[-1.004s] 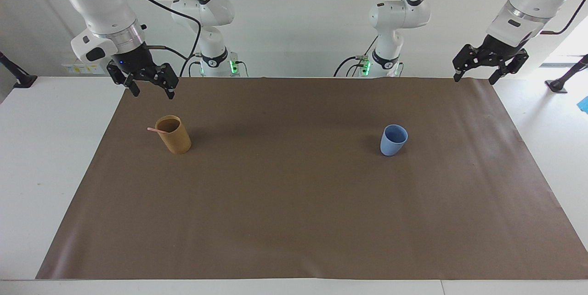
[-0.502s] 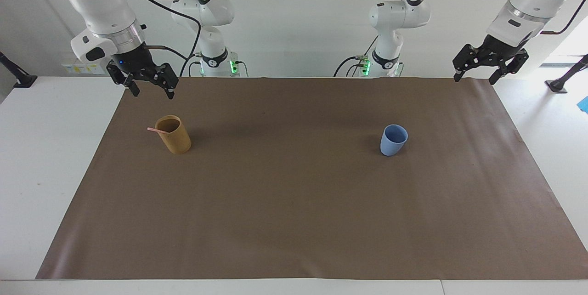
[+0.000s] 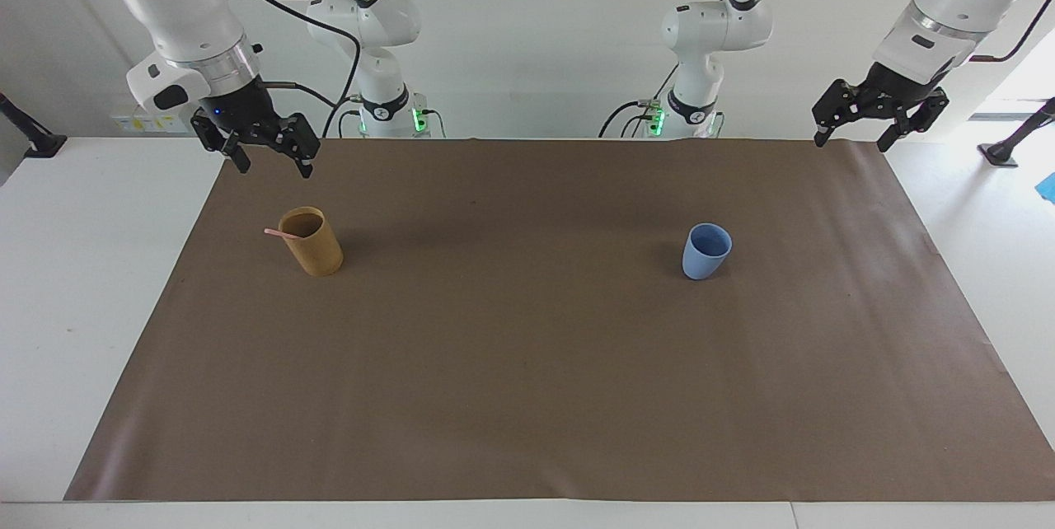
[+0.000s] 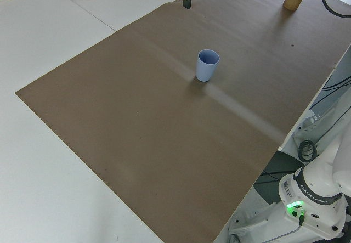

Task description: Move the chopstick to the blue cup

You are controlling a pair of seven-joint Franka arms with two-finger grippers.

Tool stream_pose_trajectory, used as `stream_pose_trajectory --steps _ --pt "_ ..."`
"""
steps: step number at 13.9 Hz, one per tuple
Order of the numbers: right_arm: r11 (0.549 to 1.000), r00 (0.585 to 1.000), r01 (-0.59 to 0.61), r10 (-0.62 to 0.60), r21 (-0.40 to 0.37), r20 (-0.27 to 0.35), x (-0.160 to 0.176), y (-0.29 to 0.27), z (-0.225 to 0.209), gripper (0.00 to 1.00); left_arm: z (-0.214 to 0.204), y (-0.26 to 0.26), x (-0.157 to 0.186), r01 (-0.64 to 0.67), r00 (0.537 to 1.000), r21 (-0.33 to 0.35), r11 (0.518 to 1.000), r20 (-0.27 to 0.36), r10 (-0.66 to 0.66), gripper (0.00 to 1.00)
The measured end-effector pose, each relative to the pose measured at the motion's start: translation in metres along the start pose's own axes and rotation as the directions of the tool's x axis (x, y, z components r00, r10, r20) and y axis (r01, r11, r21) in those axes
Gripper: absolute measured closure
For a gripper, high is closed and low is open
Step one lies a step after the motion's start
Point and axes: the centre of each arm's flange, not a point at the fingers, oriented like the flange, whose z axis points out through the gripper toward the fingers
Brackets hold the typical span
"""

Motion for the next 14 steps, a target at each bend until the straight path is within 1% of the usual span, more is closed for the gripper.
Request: stream_pose_trajectory --steps 11,12,14 --pt "1.0 1.0 -0.001 0.001 0.0 0.0 0.0002 0.0005 0.0009 0.0 0.0 0.0 0.0 0.0 1.0 0.0 1.0 0.0 0.0 0.0" --pt "1.0 1.0 -0.004 0.004 0.001 -0.005 0.0008 0.0021 0.0016 0.0 0.0 0.0 0.0 0.0 1.0 0.0 1.0 0.0 0.0 0.0" --pt "1.0 0.999 -0.016 0.016 0.005 -0.037 0.0035 0.009 0.0056 0.0 0.0 0.0 0.0 0.0 1.0 0.0 1.0 0.0 0.0 0.0"
